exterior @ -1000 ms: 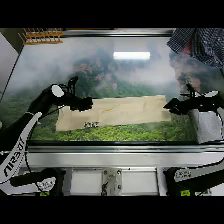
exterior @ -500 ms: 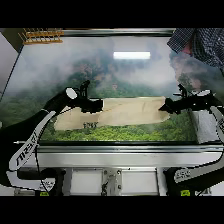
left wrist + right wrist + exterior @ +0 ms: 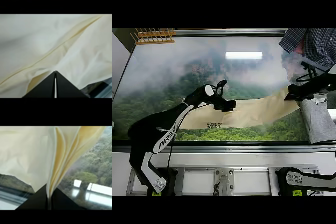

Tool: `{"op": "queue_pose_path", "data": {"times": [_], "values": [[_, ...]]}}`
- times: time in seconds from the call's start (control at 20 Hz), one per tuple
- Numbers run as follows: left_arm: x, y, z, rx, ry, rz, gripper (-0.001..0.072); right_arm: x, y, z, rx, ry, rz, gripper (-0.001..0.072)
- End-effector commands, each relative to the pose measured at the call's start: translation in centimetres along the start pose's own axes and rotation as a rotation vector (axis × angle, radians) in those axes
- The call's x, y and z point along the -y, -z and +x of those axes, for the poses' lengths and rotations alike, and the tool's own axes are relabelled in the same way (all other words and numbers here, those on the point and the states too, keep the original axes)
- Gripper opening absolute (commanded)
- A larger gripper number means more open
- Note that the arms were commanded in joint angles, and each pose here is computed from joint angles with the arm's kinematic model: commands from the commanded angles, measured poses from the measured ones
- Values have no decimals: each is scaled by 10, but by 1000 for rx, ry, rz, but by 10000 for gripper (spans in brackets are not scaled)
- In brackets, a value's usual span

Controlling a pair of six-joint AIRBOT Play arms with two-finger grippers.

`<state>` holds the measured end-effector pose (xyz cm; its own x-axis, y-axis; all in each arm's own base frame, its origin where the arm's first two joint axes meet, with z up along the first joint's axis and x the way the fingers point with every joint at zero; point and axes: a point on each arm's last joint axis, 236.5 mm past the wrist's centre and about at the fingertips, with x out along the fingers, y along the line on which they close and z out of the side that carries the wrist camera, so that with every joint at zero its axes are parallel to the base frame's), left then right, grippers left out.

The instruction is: Fold the clothes and pants, and hang the long-sleeved shirts on hangers.

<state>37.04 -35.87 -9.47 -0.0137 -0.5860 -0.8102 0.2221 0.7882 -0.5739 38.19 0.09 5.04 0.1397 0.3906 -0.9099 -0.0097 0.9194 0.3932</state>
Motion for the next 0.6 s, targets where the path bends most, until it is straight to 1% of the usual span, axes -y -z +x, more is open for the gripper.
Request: {"op": "queue_pose_path", "data": {"times": [0.0, 0.25, 0.4, 0.55], "values": [[28, 3, 32, -58, 20, 72, 7, -57, -6, -40, 40, 30, -124, 5], [38, 9, 50, -124, 31, 105, 8, -138, -20, -69, 136, 11, -317, 5], [34, 4, 48, -113, 29, 97, 8, -170, -17, -74, 161, -8, -392, 5], [28, 0, 41, -113, 29, 83, 8, -190, -13, -71, 159, -22, -437, 5]]}}
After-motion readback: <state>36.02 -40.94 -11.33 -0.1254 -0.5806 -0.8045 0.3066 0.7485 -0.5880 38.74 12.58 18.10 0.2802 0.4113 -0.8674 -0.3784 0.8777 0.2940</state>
